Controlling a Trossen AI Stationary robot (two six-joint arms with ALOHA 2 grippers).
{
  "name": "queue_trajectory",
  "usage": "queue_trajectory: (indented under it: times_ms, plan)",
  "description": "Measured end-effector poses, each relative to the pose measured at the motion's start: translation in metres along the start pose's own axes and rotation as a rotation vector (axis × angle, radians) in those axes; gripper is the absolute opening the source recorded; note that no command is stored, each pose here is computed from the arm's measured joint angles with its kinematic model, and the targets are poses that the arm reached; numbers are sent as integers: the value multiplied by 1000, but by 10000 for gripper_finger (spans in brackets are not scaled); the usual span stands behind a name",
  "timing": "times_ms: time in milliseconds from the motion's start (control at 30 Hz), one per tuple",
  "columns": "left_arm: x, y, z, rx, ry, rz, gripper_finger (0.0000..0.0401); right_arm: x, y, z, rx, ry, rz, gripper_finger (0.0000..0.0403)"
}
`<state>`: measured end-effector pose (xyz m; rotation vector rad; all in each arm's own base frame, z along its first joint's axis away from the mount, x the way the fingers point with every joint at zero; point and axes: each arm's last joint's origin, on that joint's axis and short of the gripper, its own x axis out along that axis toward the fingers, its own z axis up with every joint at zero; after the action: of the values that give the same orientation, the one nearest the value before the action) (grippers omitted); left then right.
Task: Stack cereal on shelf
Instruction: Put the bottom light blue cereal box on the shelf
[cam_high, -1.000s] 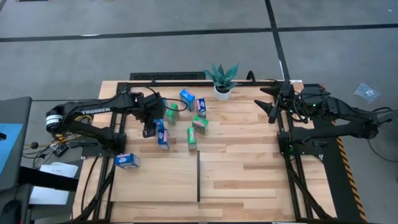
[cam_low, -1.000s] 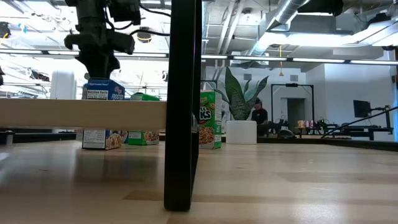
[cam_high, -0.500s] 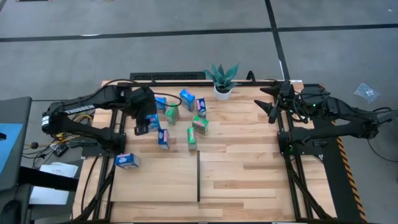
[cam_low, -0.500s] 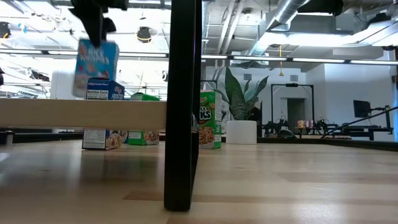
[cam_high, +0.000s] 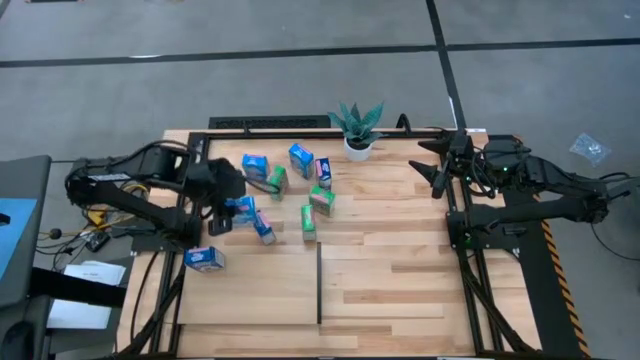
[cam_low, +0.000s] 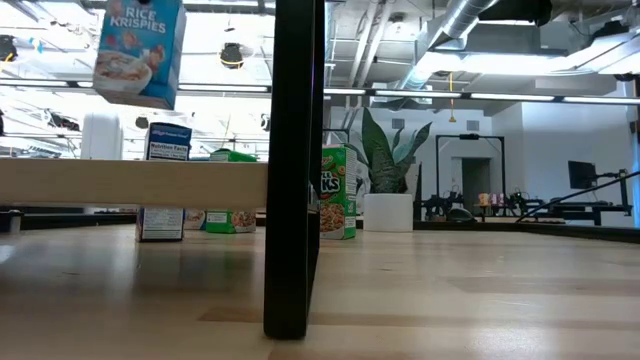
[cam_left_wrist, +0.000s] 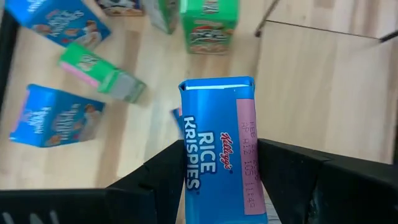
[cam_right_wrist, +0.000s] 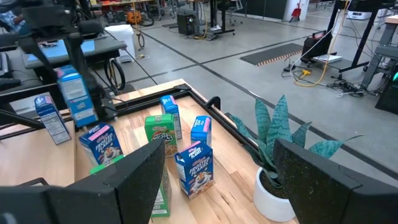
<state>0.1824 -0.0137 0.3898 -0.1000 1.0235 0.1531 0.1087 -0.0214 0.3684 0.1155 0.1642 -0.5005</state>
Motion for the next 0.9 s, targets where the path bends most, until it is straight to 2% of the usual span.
queue_trajectory:
  times_ms: [367, 567, 733, 900]
  plan:
    - [25, -59, 6, 104, 5, -18, 178, 0, 0, 0, 0, 1, 0, 322]
    - [42, -89, 4, 199, 26, 31, 178, 0, 0, 0, -1, 1, 0, 322]
    - [57, -106, 1, 254, 80, 19, 178, 0, 0, 0, -1, 1, 0, 322]
    - [75, -116, -10, 241, 89, 7, 178, 0, 0, 0, -1, 1, 0, 322]
